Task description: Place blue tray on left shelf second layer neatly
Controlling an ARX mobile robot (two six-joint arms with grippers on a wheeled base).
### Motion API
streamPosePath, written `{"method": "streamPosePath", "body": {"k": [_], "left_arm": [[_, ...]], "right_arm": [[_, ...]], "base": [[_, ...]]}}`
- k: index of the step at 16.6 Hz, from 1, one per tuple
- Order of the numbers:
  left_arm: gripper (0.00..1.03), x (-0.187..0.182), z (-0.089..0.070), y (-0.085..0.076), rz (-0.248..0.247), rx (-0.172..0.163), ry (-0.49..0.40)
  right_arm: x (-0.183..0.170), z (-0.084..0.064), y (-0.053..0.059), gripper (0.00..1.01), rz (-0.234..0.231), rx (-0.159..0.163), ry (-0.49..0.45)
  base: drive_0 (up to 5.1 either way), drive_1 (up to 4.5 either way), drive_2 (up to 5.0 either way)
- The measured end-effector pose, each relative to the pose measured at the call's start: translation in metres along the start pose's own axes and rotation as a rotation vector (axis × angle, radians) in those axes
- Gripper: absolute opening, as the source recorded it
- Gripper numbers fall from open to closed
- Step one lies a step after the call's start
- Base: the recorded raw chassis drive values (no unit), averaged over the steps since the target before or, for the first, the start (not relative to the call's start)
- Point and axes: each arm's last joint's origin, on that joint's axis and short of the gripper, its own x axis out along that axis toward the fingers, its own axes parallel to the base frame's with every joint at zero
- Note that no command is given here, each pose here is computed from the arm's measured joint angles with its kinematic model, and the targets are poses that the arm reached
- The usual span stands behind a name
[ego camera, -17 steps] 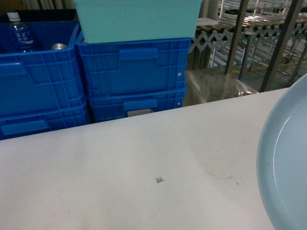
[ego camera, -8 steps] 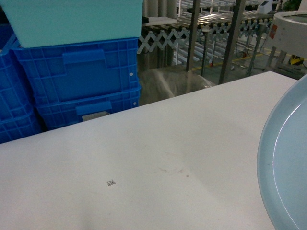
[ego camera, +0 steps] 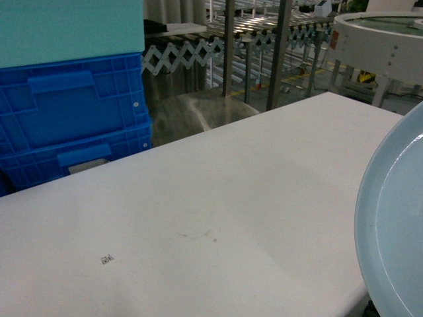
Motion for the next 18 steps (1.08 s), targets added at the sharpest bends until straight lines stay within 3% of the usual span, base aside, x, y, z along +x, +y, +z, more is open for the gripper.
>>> {"method": "streamPosePath", "body": {"k": [18], "left_arm": [[0.98, 0.0, 0.0, 0.0, 0.0, 0.0, 0.0]], "right_arm": [[0.0, 0.0, 0.0, 0.02, 0.0, 0.0, 0.0]], "base": [[-1.6, -1.56, -1.6]]}}
